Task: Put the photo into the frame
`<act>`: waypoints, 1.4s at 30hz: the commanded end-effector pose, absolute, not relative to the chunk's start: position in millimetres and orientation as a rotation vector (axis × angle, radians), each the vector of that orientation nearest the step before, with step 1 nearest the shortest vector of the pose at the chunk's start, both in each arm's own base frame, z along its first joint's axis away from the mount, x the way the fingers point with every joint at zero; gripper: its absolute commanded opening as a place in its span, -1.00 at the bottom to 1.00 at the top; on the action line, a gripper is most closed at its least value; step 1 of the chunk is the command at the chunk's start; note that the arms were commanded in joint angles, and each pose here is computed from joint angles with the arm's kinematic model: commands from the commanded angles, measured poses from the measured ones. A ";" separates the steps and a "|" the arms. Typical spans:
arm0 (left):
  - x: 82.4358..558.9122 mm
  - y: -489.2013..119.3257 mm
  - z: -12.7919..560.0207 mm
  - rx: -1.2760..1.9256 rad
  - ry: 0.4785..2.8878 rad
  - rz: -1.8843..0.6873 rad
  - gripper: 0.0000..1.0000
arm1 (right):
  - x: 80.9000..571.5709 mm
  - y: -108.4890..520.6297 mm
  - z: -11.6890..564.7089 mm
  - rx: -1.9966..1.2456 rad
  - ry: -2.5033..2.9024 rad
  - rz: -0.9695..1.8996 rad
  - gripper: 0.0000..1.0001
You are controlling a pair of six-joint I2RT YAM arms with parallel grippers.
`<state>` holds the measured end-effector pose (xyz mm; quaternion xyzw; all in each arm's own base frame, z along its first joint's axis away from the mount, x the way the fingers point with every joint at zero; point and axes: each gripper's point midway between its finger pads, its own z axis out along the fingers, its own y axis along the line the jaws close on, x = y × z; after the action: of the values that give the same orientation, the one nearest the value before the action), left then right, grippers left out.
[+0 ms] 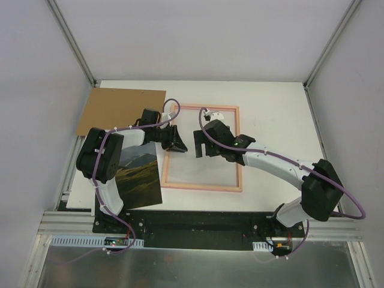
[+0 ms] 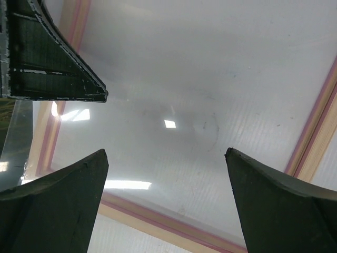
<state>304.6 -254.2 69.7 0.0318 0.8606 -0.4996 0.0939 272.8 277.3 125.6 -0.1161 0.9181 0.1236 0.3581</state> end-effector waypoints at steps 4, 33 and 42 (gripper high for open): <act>309.1 -263.7 81.8 0.182 2.508 -1.498 -0.49 | 269.0 297.3 147.9 -0.385 2.317 0.325 0.92; 305.6 -271.4 75.7 0.194 2.532 -1.503 -0.49 | 236.6 393.0 112.4 -0.704 2.232 0.146 0.92; 305.3 -270.2 76.0 0.196 2.533 -1.489 -0.46 | 235.5 389.4 99.8 -0.701 2.259 0.114 0.92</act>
<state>302.1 -266.0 66.7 0.0449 0.8606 -0.5002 0.0846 230.2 387.7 87.7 -0.2845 0.8861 0.0517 0.3622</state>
